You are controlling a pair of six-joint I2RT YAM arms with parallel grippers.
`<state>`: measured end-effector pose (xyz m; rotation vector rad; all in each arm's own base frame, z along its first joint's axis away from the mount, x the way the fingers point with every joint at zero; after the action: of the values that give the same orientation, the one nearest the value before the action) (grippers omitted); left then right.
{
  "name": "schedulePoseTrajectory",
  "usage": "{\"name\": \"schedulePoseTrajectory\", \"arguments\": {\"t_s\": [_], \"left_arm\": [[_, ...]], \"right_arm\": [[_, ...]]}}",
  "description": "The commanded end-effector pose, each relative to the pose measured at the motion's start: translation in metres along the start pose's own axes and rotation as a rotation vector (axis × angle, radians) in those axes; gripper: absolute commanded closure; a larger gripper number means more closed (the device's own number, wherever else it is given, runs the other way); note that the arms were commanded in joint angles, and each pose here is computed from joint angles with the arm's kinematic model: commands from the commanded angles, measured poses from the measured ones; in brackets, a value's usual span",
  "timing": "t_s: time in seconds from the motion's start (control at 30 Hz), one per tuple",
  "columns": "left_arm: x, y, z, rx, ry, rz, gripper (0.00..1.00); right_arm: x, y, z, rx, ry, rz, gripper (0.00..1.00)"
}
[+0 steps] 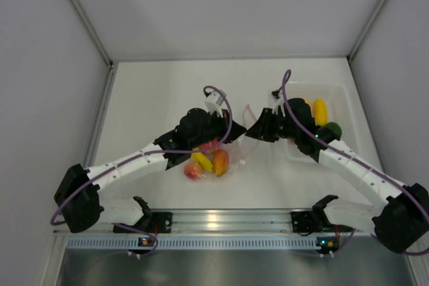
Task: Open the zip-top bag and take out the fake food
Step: Adjust the zipper food storage bag at the center of the board.
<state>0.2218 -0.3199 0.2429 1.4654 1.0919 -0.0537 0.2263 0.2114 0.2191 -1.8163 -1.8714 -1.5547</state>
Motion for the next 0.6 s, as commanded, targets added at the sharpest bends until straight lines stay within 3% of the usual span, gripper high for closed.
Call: {"name": "schedulePoseTrajectory", "arguments": {"t_s": [0.0, 0.27, 0.4, 0.57], "left_arm": [[-0.024, 0.019, -0.009, -0.124, -0.089, -0.007, 1.00], [-0.030, -0.005, -0.016, -0.138, -0.115, -0.028, 1.00], [-0.023, 0.000, -0.025, -0.212, -0.077, -0.052, 1.00], [-0.023, 0.001, -0.031, -0.229, -0.073, -0.048, 1.00]], "right_arm": [[0.013, -0.004, 0.020, -0.026, 0.048, 0.008, 0.78], [0.005, -0.028, 0.051, 0.012, 0.024, 0.073, 0.79], [0.012, -0.042, 0.060, -0.021, 0.044, 0.142, 0.83], [0.018, -0.057, 0.074, -0.051, 0.020, 0.178, 0.80]]}}
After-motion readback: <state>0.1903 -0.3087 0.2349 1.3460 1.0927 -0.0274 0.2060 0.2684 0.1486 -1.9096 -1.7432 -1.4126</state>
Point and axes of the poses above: each gripper's point midway between its finger pads, its own z axis out along the fingers, its own x axis along the line the jaws close on, y = z × x, the point moved 4 cm from there along -z, back along the fingers
